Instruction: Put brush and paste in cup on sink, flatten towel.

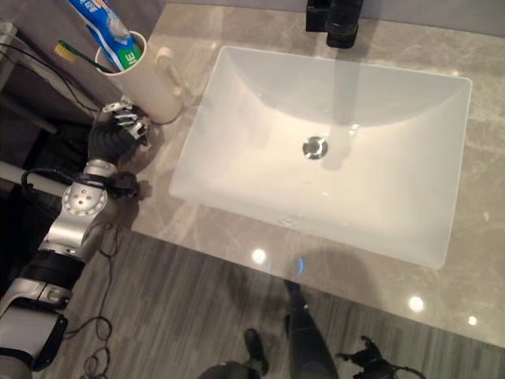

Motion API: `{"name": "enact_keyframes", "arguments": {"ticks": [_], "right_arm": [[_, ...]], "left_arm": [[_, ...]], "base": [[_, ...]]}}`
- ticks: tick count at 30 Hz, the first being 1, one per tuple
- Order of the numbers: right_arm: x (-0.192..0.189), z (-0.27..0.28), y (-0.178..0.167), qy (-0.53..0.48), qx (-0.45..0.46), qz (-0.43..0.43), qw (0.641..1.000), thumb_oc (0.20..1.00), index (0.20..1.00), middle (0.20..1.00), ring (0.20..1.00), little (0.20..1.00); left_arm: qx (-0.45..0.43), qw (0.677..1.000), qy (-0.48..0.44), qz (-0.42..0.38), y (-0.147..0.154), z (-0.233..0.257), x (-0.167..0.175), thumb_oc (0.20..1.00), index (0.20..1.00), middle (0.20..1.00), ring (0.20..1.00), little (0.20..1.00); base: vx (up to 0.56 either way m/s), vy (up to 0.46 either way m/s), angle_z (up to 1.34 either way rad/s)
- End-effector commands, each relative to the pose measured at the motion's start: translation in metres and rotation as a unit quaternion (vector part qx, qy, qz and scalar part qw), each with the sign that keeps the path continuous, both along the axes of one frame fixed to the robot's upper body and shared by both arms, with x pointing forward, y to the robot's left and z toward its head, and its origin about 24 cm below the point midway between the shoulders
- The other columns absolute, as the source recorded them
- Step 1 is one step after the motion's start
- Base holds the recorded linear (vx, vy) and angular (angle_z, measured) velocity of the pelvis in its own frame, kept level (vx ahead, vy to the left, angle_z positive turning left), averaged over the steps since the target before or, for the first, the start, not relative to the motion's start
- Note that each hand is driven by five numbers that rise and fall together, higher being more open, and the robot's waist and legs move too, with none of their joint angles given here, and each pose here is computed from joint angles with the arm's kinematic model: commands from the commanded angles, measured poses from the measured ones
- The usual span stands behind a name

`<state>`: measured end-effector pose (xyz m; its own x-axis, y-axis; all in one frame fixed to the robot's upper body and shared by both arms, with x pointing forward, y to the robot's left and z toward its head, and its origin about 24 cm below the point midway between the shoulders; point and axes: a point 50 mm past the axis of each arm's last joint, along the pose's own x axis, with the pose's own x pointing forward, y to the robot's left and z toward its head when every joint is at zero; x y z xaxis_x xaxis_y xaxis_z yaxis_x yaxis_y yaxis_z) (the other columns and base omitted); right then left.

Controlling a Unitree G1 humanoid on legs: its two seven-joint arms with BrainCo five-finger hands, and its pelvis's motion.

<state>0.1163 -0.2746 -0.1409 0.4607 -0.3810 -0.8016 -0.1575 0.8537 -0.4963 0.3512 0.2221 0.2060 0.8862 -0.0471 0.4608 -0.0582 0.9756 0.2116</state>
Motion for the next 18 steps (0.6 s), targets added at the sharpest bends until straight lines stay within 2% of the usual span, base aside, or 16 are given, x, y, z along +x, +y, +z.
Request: {"name": "enact_keyframes", "arguments": {"ticks": [1, 18], "right_arm": [[-0.009, -0.003, 0.003, 0.010, -0.006, 0.010, 1.000, 1.000, 1.000, 1.000, 1.000, 1.000], [-0.002, -0.001, 0.003, 0.000, -0.017, 0.023, 1.000, 1.000, 1.000, 1.000, 1.000, 1.000]], "left_arm": [[0.003, 0.999, -0.015, 0.032, 0.008, 0.003, 0.004, 0.200, 0.200, 0.200, 0.200, 0.200], [0.017, 0.994, -0.033, 0.105, 0.013, 0.036, 0.029, 0.200, 0.200, 0.200, 0.200, 0.200]], "base": [[0.00, 0.000, 0.00], [0.00, -0.005, -0.02]]}}
